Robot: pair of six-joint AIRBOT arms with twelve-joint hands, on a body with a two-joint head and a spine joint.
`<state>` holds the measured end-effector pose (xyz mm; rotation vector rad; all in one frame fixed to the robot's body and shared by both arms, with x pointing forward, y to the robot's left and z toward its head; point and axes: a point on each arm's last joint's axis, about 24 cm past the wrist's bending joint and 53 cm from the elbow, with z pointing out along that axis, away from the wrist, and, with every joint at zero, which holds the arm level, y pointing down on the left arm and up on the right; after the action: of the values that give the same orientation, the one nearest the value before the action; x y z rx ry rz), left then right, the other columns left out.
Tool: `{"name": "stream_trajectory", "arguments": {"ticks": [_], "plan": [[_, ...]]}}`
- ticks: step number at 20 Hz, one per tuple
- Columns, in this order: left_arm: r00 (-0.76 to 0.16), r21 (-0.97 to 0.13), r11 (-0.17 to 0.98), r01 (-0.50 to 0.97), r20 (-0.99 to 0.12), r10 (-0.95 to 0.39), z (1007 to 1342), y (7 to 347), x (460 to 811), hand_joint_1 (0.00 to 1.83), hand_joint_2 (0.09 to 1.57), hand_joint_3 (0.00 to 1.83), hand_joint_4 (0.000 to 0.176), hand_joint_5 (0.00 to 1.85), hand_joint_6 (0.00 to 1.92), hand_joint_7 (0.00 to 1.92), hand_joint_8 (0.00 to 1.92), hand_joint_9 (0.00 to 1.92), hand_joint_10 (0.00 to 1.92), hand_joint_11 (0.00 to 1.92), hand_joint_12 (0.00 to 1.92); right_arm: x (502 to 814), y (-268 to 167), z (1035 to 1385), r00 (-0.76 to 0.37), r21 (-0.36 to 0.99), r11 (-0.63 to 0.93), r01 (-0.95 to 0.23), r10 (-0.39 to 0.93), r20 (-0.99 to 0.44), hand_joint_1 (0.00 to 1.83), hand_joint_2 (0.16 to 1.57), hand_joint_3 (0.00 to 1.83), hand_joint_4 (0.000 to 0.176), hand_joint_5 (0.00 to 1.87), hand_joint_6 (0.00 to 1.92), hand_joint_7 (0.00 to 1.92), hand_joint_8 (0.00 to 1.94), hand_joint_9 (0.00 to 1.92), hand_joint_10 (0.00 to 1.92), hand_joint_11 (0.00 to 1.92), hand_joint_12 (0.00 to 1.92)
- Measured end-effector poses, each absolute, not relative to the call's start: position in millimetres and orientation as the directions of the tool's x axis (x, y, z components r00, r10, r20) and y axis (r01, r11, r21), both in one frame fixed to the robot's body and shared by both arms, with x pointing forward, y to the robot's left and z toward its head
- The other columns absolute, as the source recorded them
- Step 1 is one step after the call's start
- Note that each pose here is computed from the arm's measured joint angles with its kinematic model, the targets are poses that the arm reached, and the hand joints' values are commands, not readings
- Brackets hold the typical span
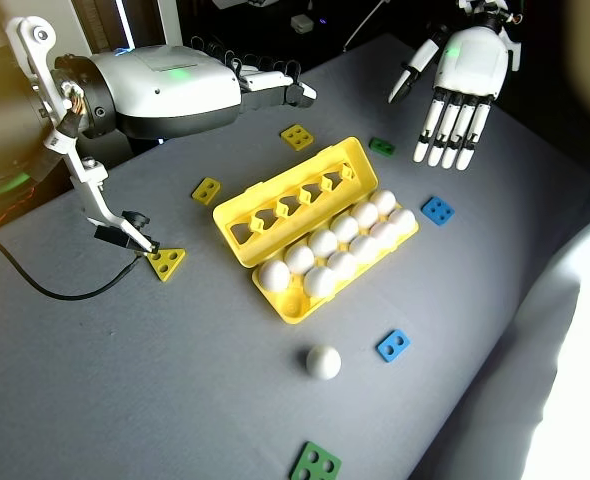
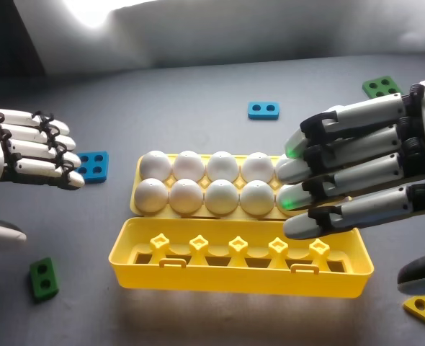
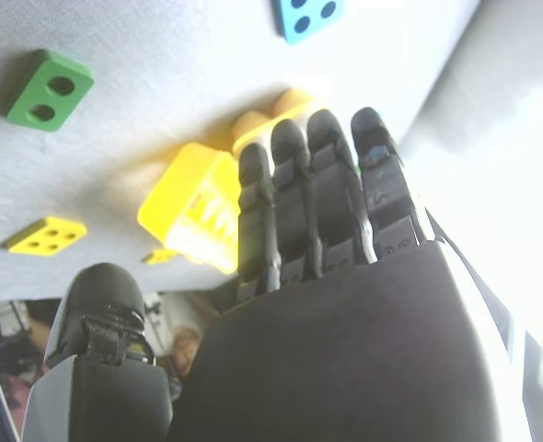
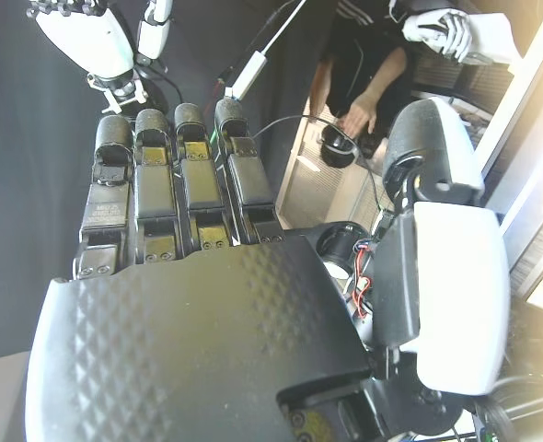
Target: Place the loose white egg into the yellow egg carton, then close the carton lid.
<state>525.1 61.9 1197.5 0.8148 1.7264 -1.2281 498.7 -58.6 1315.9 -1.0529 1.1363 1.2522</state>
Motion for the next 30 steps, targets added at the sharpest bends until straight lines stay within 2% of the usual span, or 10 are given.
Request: {"name": "stream_trajectory", "arguments": {"ticks": [8,15,17,19,21,24,25,27,28,30], "plan": [[-0.425,-0.398,0.302,0.866,-0.905,0.026,1202.2,60.8,525.7,0.0,1.3,0.01,0.0,0.18,0.01,0.15,0.0,0.07,0.0,0.0,0.0,498.5,-58.6,1316.1,-0.015,0.023,0.049,-0.999,0.149,-0.989,0.0,1.33,0.0,0.0,0.4,0.0,0.41,0.0,0.39,0.0,0.0,0.81],[-0.408,-0.386,0.294,0.875,-0.913,0.016,1207.6,59.6,526.0,0.0,1.3,0.01,0.0,0.21,0.01,0.17,0.01,0.09,0.01,0.01,0.01,498.2,-58.3,1316.2,-0.016,0.023,0.048,-0.999,0.15,-0.989,0.02,1.31,0.0,0.0,0.38,0.01,0.36,0.01,0.33,0.01,0.0,0.69],[-0.415,-0.4,0.274,0.874,-0.91,-0.005,1210.6,51.7,525.6,0.0,1.3,0.01,0.0,0.2,0.01,0.16,0.0,0.08,0.0,0.0,0.0,498.2,-57.7,1316.4,-0.017,0.025,0.049,-0.998,0.151,-0.988,0.08,1.28,0.0,0.0,0.37,0.0,0.35,0.0,0.32,0.0,0.0,0.66],[-0.415,-0.399,0.252,0.882,-0.91,0.011,1207.4,43.2,518.3,0.0,1.3,0.01,0.0,0.2,0.0,0.16,0.0,0.08,0.0,0.0,0.0,495.6,-56.6,1319.6,-0.054,0.062,0.042,-0.997,0.168,-0.984,0.4,1.19,0.0,0.0,0.38,0.0,0.35,0.0,0.33,0.0,0.0,0.64],[-0.414,-0.4,0.231,0.887,-0.91,0.012,1209.5,41.4,513.4,0.0,1.3,0.01,0.0,0.21,0.01,0.17,0.0,0.09,0.01,0.01,0.0,491.7,-58.3,1319.0,-0.16,0.168,0.033,-0.985,0.177,-0.971,0.56,1.12,0.0,0.0,0.4,0.01,0.33,0.0,0.29,0.0,0.0,0.59],[-0.414,-0.395,0.249,0.884,-0.91,0.027,1207.9,48.8,521.6,0.0,1.3,0.0,0.0,0.22,0.01,0.17,0.01,0.08,0.0,0.0,0.0,481.0,-54.8,1325.0,-0.366,0.378,0.009,-0.926,0.231,-0.901,0.64,1.0,0.0,0.057,0.35,0.01,0.19,0.0,0.14,0.0,0.0,0.28],[-0.416,-0.396,0.249,0.884,-0.909,0.028,1209.0,49.3,522.4,0.0,1.3,0.0,0.0,0.22,0.01,0.17,0.01,0.08,0.0,0.0,0.0,480.2,-54.0,1327.5,-0.378,0.391,0.004,-0.92,0.243,-0.893,0.64,1.0,0.0,0.057,0.35,0.01,0.19,0.0,0.14,0.0,0.0,0.28],[-0.41,-0.391,0.243,0.888,-0.911,0.032,1209.5,49.4,521.4,0.0,1.3,0.0,0.0,0.23,0.01,0.18,0.01,0.1,0.01,0.01,0.01,485.6,-55.6,1329.2,-0.39,0.412,0.032,-0.91,0.262,-0.882,0.68,0.95,0.0,0.038,0.37,0.01,0.18,0.0,0.11,0.0,0.0,0.25],[-0.407,-0.387,0.239,0.891,-0.913,0.037,1209.5,49.1,520.2,0.0,1.3,0.0,0.0,0.23,0.01,0.18,0.01,0.1,0.01,0.01,0.01,491.4,-58.3,1325.7,-0.386,0.416,0.07,-0.907,0.26,-0.885,0.71,0.93,0.0,0.02,0.32,0.0,0.14,0.0,0.06,0.0,0.0,0.11],[-0.407,-0.388,0.232,0.892,-0.913,0.038,1209.9,48.7,518.7,0.0,1.3,0.0,0.0,0.24,0.01,0.2,0.01,0.12,0.02,0.02,0.02,500.4,-62.9,1320.7,-0.377,0.418,0.129,-0.899,0.255,-0.89,0.89,0.91,0.0,0.0,0.22,0.0,0.07,0.0,0.01,0.0,0.0,0.01]]}}
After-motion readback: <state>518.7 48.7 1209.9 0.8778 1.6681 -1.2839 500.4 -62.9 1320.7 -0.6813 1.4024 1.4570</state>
